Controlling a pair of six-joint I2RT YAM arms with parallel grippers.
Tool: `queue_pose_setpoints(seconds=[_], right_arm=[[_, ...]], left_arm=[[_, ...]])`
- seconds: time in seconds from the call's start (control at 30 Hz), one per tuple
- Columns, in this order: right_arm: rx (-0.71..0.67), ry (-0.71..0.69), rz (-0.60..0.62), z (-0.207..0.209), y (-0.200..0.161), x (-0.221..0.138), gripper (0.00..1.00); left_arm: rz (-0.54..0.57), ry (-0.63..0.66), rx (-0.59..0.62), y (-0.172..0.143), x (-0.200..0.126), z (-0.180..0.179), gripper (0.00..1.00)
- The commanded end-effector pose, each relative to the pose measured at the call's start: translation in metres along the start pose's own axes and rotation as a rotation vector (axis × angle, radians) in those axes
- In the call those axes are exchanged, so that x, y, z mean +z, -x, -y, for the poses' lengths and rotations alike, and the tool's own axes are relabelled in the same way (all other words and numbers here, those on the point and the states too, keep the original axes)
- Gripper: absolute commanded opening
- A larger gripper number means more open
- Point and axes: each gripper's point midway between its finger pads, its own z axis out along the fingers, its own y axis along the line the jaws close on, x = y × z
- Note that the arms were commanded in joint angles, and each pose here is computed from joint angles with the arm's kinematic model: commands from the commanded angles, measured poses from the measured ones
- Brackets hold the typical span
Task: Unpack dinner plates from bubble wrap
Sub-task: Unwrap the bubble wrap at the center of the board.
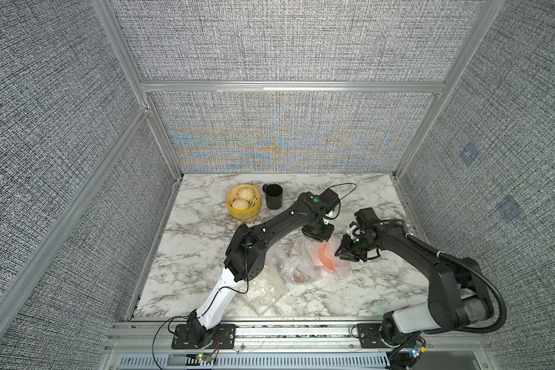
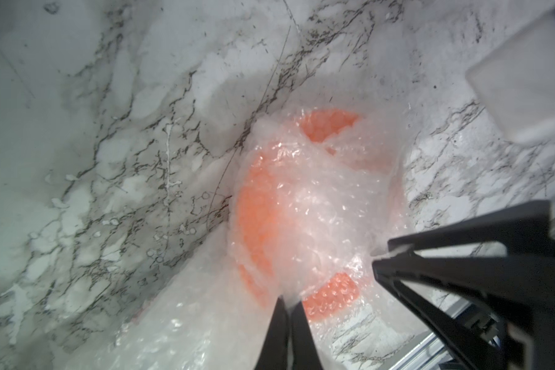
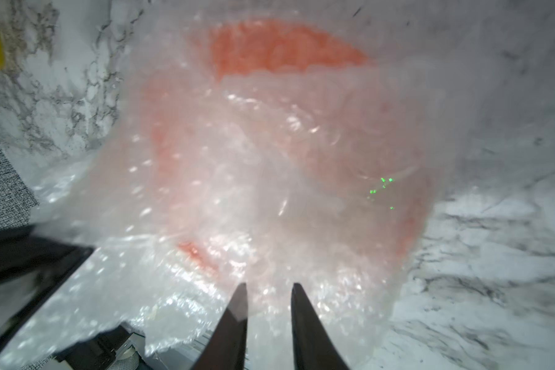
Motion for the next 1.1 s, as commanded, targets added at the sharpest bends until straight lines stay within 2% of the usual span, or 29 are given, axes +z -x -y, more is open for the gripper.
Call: queue_pose_setpoints(seconds=[0.0, 0.13, 0.23, 0.27, 0.3, 0.33, 0.37, 0.43, 0.5, 0.57, 0.7, 0.9, 1.07], right_arm=[[0.045, -0.005, -0.006, 0.010, 0.005, 0.006, 0.27], [0.113, -0.021, 0.023, 0.035, 0.010, -0.008, 0.26], [0.037, -0.061, 0.075, 0.029, 0.016, -0.032, 0.26], [0.005, -0.057, 0.084, 0.022, 0.016, -0.039, 0.27], [-0.033, -0.051, 0.091, 0.013, 0.017, -0.043, 0.28], [-0.090, -0.049, 0.096, 0.002, 0.015, -0.046, 0.30], [-0.160, -0.037, 0.118, -0.016, 0.019, -0.054, 0.37], [-0.253, -0.031, 0.103, -0.036, 0.016, -0.053, 0.48], [-0.306, -0.047, 0.075, -0.045, 0.016, -0.046, 0.54], [-0.336, -0.060, 0.047, -0.049, 0.017, -0.037, 0.57], [-0.380, -0.104, 0.016, -0.048, 0.019, -0.025, 0.59], [-0.470, -0.166, -0.034, -0.053, 0.010, -0.006, 0.59], [-0.500, -0.280, -0.050, -0.041, 0.009, 0.008, 0.59]], left_arm=[[0.013, 0.071, -0.036, -0.003, -0.018, -0.020, 0.00], [-0.010, 0.101, -0.075, -0.012, -0.022, -0.037, 0.00], [-0.002, 0.086, -0.075, -0.014, -0.022, -0.037, 0.00], [-0.002, 0.080, -0.079, -0.015, -0.021, -0.036, 0.03], [-0.002, 0.070, -0.079, -0.015, -0.022, -0.034, 0.09], [0.002, 0.060, -0.084, -0.014, -0.022, -0.032, 0.20], [0.006, 0.053, -0.088, -0.013, -0.022, -0.031, 0.32], [0.015, 0.045, -0.096, -0.012, -0.022, -0.030, 0.47], [0.016, 0.047, -0.098, -0.011, -0.021, -0.030, 0.58], [0.013, 0.053, -0.101, -0.011, -0.020, -0.031, 0.59], [-0.003, 0.059, -0.109, -0.016, -0.015, -0.034, 0.58], [-0.027, 0.063, -0.122, -0.019, -0.002, -0.037, 0.29], [-0.025, 0.059, -0.124, -0.017, -0.001, -0.037, 0.19]])
